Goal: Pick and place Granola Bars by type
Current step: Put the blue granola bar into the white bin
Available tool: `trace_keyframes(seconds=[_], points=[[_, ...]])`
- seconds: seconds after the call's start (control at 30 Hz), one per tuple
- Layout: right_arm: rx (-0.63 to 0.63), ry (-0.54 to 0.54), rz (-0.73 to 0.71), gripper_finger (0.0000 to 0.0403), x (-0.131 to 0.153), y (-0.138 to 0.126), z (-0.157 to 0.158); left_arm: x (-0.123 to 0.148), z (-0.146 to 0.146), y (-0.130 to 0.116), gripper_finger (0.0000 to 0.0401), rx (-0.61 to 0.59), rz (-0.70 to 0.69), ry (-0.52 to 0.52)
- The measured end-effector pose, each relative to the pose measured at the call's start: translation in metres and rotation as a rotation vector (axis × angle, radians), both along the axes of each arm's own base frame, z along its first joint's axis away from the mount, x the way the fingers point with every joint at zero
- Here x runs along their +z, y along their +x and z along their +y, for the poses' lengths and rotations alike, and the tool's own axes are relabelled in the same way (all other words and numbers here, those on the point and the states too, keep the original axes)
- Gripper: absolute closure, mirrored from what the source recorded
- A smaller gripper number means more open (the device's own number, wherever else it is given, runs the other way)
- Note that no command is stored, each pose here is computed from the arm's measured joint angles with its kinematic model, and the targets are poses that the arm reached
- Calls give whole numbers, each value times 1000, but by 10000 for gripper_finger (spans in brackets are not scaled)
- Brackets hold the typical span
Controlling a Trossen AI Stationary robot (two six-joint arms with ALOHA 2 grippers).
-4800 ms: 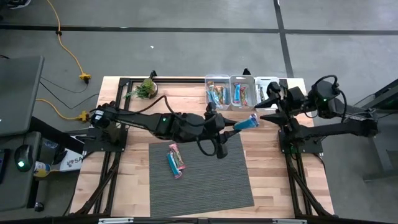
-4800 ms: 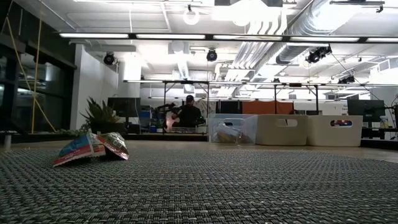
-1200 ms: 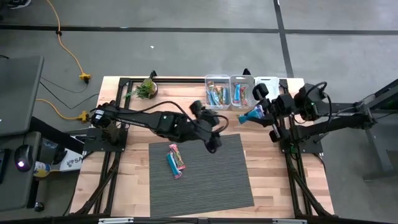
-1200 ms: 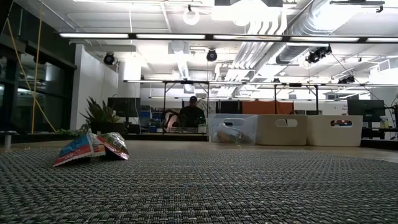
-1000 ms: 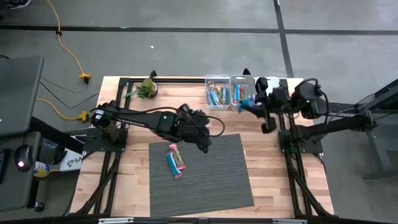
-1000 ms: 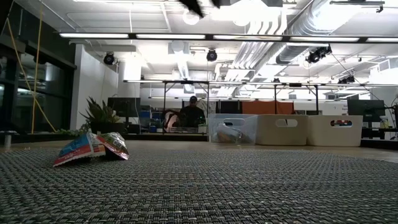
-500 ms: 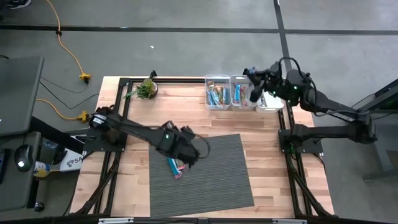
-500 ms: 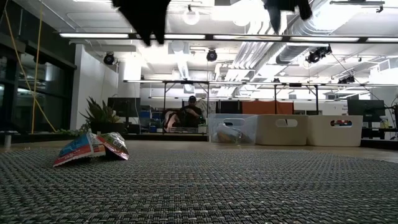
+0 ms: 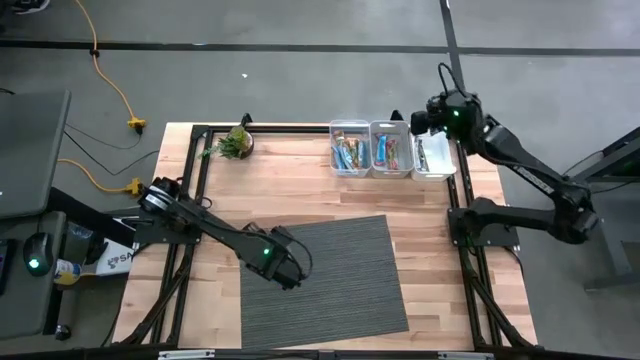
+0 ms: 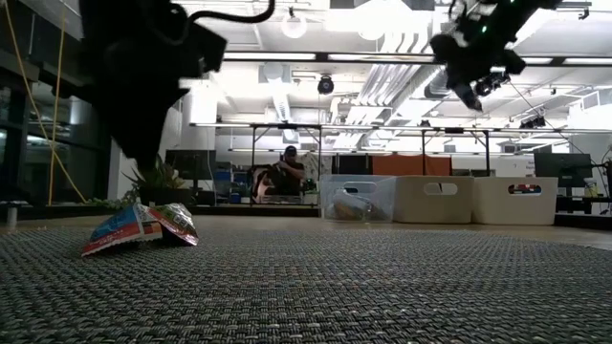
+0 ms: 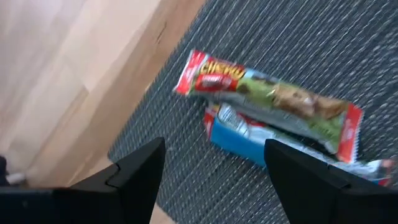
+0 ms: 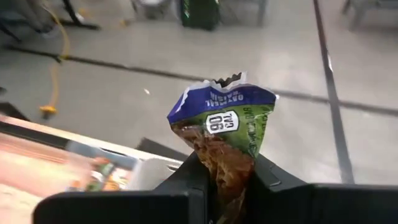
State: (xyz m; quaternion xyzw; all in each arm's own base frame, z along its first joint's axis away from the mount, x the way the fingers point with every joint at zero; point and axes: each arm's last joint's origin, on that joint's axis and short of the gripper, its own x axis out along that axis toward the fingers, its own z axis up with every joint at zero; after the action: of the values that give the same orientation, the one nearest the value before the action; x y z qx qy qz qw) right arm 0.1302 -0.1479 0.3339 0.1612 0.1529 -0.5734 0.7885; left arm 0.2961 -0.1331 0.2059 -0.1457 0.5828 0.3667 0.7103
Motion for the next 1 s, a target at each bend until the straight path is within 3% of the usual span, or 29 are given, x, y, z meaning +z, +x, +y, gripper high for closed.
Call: trace_keyframes(seconds=[0.37,0.67,1.0], points=[[-112,278,71,370,-57,12,-59,-3,-15,-17,131,33,37,29],[-261,497,140,369,-96,1,-80,13,-26,-28,146,103,34,86],[-274,534,162,352,-105,-2,-81,36,-24,-27,149,89,15,183]])
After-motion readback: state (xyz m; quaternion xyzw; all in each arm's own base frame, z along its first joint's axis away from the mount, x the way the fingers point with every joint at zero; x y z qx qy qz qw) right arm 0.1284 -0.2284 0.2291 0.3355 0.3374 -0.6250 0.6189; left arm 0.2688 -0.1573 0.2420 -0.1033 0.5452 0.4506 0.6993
